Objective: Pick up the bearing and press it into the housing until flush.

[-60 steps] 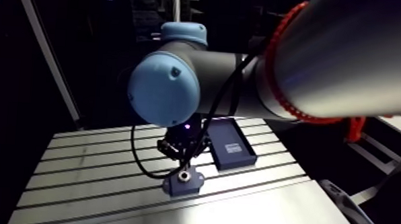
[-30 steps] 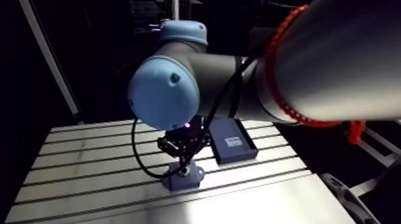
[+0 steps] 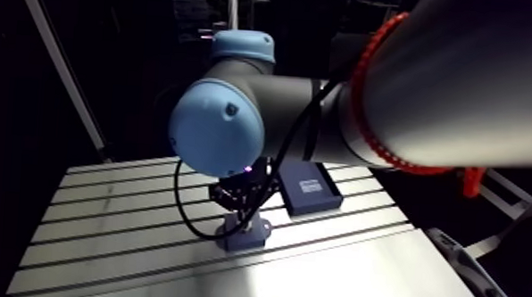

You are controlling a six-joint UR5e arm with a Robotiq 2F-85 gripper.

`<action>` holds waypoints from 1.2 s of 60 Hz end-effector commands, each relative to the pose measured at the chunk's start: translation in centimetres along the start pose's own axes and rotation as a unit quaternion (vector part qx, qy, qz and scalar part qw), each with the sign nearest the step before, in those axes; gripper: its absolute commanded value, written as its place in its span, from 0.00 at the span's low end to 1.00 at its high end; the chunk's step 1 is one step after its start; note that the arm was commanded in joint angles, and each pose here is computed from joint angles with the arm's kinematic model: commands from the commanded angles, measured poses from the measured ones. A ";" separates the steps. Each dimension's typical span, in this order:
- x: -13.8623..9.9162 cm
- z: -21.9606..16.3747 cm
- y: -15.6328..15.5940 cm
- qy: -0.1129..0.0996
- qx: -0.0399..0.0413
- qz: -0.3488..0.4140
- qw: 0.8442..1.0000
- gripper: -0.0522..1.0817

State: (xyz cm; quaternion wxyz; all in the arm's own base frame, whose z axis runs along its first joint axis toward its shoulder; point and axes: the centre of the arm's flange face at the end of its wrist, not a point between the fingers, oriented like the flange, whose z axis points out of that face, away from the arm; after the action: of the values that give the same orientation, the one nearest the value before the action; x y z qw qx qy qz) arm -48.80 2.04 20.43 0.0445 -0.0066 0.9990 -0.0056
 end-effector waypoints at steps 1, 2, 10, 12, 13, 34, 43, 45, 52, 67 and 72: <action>0.0 0.4 0.0 -0.003 0.001 0.000 1.000 0.91; 0.0 0.4 0.0 -0.003 0.001 0.000 1.000 0.91; 0.0 0.5 0.0 -0.004 0.001 0.000 1.000 0.91; 0.0 0.5 0.0 -0.004 0.001 0.000 1.000 0.91; 0.0 0.5 0.0 -0.004 0.001 0.000 1.000 0.91; 0.0 0.6 0.0 -0.005 0.002 -0.001 1.000 0.91; 0.1 0.7 0.0 -0.003 0.001 -0.001 1.000 0.91; 0.2 0.8 0.1 0.001 0.000 -0.001 1.000 0.91; 0.3 0.7 0.0 0.006 -0.002 -0.002 1.000 0.91; 0.4 0.7 -0.1 0.006 0.000 -0.003 1.000 0.91; 0.4 0.7 -0.2 0.007 0.000 -0.004 1.000 0.91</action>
State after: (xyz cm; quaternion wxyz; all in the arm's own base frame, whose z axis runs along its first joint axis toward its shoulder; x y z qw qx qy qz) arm -49.08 2.00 19.72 0.0383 -0.0094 0.9992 -0.0051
